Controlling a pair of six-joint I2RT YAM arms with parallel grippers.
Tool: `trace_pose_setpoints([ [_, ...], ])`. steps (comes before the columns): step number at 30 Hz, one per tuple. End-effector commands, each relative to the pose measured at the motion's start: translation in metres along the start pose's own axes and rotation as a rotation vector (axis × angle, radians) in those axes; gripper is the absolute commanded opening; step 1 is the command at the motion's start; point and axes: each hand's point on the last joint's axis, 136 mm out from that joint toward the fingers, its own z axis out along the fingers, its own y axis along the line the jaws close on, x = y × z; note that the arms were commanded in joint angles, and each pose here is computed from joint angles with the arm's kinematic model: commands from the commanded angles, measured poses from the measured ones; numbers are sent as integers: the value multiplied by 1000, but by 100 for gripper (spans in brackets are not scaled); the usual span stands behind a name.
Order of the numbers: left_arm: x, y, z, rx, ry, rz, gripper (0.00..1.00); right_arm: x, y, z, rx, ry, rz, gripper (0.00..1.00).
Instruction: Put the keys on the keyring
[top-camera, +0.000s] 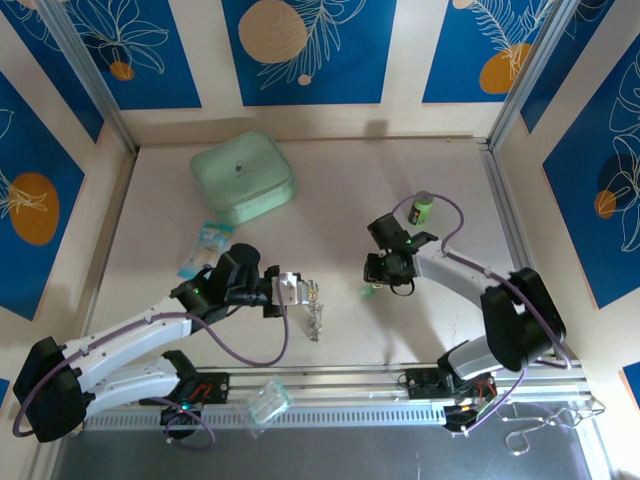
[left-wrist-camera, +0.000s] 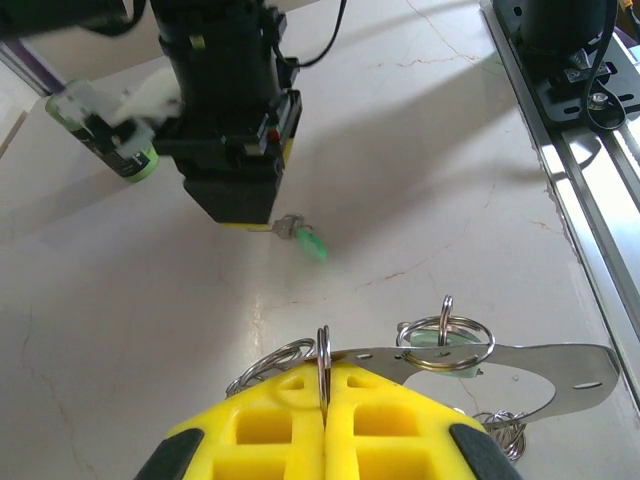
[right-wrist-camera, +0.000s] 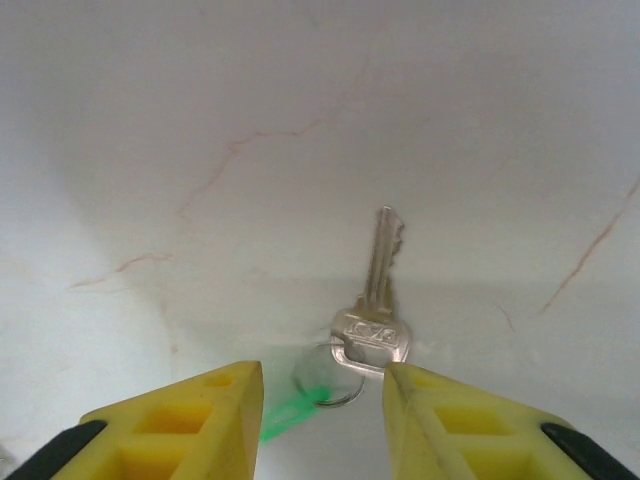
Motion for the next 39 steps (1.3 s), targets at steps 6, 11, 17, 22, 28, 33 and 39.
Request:
trace_pose_setpoints([
  [6, -4, -3, 0, 13, -24, 25, 0, 27, -10, 6, -24, 41, 137, 39],
  [11, -4, -4, 1, 17, -26, 20, 0, 25, -9, 9, -18, 42, 130, 39],
  [17, -4, -4, 1, 19, -25, 20, 0, 22, -15, 7, 183, 42, -40, 41],
  [22, -4, -4, 0, 13, -23, 23, 0, 21, -18, 11, 310, 59, -148, 41],
  [28, -3, -4, 0, 13, -21, 22, 0, 20, -9, 20, 359, 93, -222, 41],
  [33, -4, -4, 0, 14, -23, 23, 0, 22, -9, 23, 412, 115, -264, 38],
  [39, -4, -4, 0, 13, -24, 25, 0, 26, -10, 24, 448, 128, -286, 32],
])
